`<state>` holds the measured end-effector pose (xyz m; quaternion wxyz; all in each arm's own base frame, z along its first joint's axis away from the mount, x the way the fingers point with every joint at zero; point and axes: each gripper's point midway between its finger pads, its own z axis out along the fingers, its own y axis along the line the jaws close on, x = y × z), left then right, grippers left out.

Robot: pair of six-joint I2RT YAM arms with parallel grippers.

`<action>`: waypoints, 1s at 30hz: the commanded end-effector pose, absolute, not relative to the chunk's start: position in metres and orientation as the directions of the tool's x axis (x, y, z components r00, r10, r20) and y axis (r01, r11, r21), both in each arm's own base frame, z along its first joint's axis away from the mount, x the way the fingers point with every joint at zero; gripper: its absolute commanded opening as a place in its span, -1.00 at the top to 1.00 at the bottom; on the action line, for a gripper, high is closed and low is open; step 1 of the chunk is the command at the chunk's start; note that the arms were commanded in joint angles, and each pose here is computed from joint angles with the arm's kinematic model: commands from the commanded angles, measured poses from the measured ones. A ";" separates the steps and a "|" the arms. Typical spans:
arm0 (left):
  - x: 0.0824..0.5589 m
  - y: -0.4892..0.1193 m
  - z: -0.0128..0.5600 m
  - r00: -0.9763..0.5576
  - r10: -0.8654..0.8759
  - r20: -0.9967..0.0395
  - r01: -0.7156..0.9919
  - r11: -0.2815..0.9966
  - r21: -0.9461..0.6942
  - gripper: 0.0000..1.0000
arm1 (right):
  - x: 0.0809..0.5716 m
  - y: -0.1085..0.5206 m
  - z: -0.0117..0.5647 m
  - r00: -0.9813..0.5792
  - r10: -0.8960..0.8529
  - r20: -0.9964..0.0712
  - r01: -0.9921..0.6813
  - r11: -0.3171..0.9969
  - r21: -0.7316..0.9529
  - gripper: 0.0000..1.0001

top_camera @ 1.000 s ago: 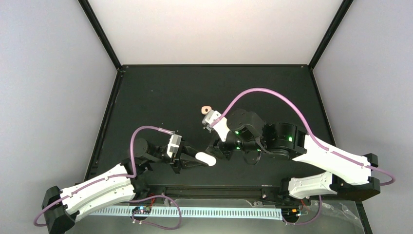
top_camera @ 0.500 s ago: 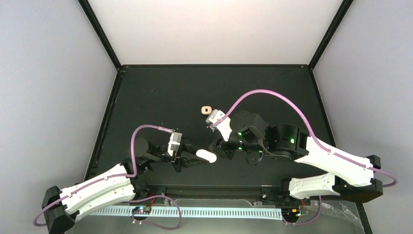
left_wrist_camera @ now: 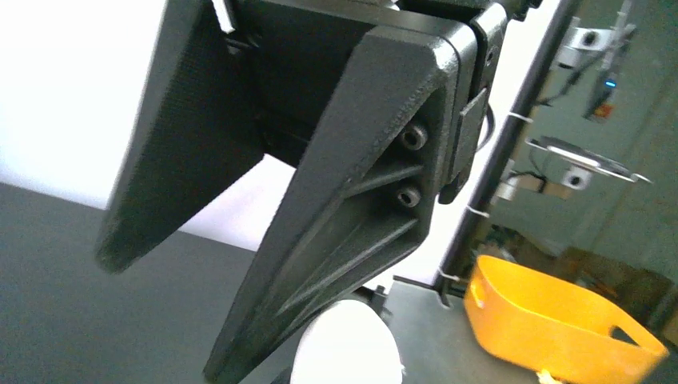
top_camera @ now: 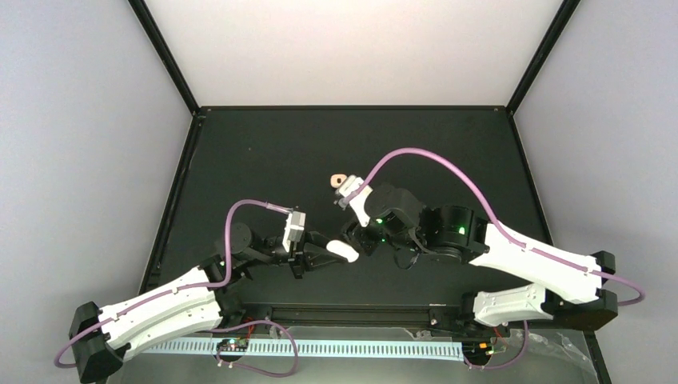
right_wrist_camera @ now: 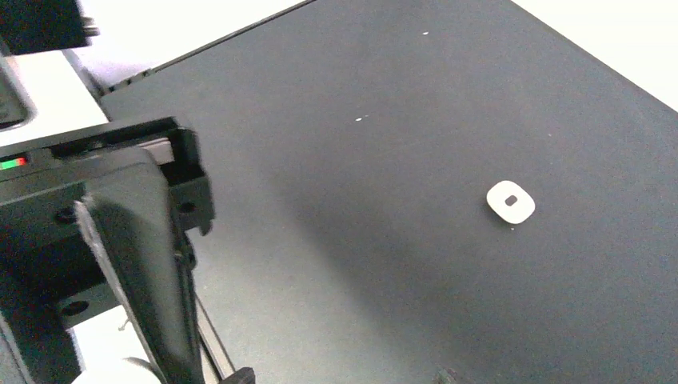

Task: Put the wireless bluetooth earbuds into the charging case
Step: Close the charging case, then place the charging case at the center of the board.

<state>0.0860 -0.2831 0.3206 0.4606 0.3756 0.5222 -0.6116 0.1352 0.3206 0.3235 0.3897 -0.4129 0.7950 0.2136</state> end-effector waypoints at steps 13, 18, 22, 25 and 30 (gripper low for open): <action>0.249 -0.258 0.221 -0.505 -0.252 -0.825 0.551 0.642 -0.533 0.97 | 0.233 0.208 0.253 -0.587 0.093 -0.804 -0.394 0.835 0.384 -0.50; 0.302 -0.243 0.153 -0.686 -0.278 -0.672 0.330 0.704 -0.628 0.97 | 0.231 0.182 0.245 -0.540 0.148 -0.829 -0.335 0.865 0.373 -0.52; 0.329 -0.237 0.108 -0.768 -0.276 -0.578 0.210 0.744 -0.635 0.97 | 0.224 0.169 0.252 -0.507 0.156 -0.848 -0.332 0.873 0.358 -0.57; 0.340 -0.232 0.085 -0.788 -0.284 -0.546 0.156 0.766 -0.623 0.97 | 0.221 0.163 0.257 -0.490 0.155 -0.858 -0.336 0.875 0.350 -0.60; 0.344 -0.225 0.052 -0.831 -0.273 -0.486 0.086 0.798 -0.596 0.83 | 0.216 0.157 0.267 -0.468 0.154 -0.870 -0.348 0.873 0.341 -0.65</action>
